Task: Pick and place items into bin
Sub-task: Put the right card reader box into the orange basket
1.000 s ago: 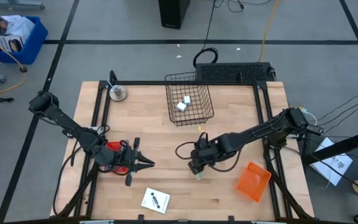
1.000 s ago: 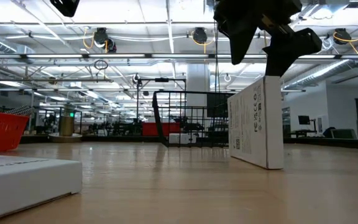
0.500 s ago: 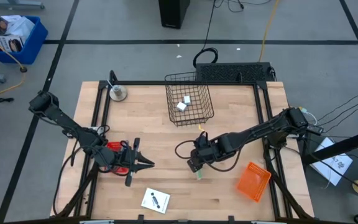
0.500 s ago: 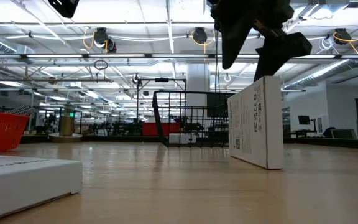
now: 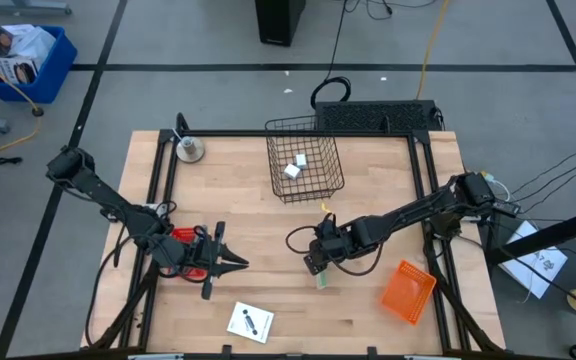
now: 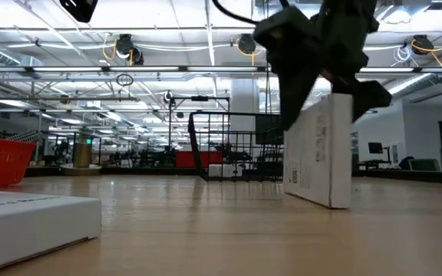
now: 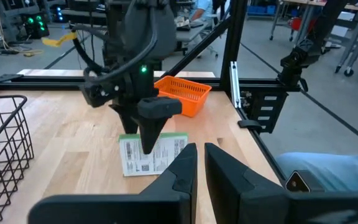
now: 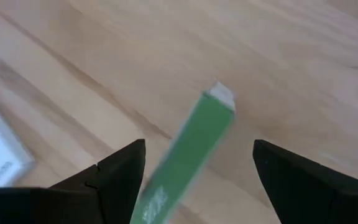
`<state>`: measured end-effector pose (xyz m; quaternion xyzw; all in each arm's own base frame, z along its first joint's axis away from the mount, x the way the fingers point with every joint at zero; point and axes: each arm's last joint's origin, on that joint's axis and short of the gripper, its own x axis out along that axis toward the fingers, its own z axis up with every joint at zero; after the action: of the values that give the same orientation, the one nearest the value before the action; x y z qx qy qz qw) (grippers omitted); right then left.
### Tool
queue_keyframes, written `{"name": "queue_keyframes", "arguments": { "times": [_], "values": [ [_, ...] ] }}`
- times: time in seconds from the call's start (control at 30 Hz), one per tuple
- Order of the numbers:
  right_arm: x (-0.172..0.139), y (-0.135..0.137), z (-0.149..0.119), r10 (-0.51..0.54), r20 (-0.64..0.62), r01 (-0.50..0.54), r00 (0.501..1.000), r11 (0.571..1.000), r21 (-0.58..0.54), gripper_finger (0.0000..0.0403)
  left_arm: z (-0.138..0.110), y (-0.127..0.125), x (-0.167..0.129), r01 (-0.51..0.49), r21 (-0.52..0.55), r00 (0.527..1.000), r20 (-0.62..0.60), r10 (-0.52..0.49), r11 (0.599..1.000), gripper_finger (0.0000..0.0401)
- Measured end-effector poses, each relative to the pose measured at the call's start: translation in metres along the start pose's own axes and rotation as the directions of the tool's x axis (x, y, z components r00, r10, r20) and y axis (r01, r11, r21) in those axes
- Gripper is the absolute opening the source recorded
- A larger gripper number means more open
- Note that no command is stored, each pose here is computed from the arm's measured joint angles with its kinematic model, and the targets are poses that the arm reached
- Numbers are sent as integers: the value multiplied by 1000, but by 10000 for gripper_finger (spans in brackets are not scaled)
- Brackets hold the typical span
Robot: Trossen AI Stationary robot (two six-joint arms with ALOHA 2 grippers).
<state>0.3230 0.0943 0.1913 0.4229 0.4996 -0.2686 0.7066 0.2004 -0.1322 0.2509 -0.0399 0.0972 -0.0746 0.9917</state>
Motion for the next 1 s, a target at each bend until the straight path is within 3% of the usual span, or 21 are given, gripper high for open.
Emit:
{"name": "queue_keyframes", "arguments": {
  "times": [0.13, 0.23, 0.53, 0.77, 0.93, 1.0],
  "values": [
    [7, -10, -1, -26, -43, 26, 999, 1000, -7, 268, -1, 0, 0, -1, 1, 1000, -6, 1, 1000, 35],
    [10, -13, -2, -35, -47, 34, 998, 999, -17, 228, -1, 0, 0, -3, 3, 1000, -9, 3, 1000, 35],
    [7, -5, -1, 56, -52, -61, 997, 993, -98, 15, -2, 3, 1, -25, 8, 999, -22, 26, 1000, 35],
    [-5, -7, -6, 52, -58, -60, 997, 988, -140, 2, -10, 2, 8, -24, -56, 998, -58, 21, 998, 35],
    [-10, 1, -18, 123, -102, -144, 987, 960, -241, 1, -33, 16, 33, -259, -4, 960, -112, 257, 966, 35],
    [-11, 5, -24, 143, -102, -166, 984, 945, -280, 3, -40, 22, 43, -306, -9, 946, -120, 302, 952, 35]
  ]
}}
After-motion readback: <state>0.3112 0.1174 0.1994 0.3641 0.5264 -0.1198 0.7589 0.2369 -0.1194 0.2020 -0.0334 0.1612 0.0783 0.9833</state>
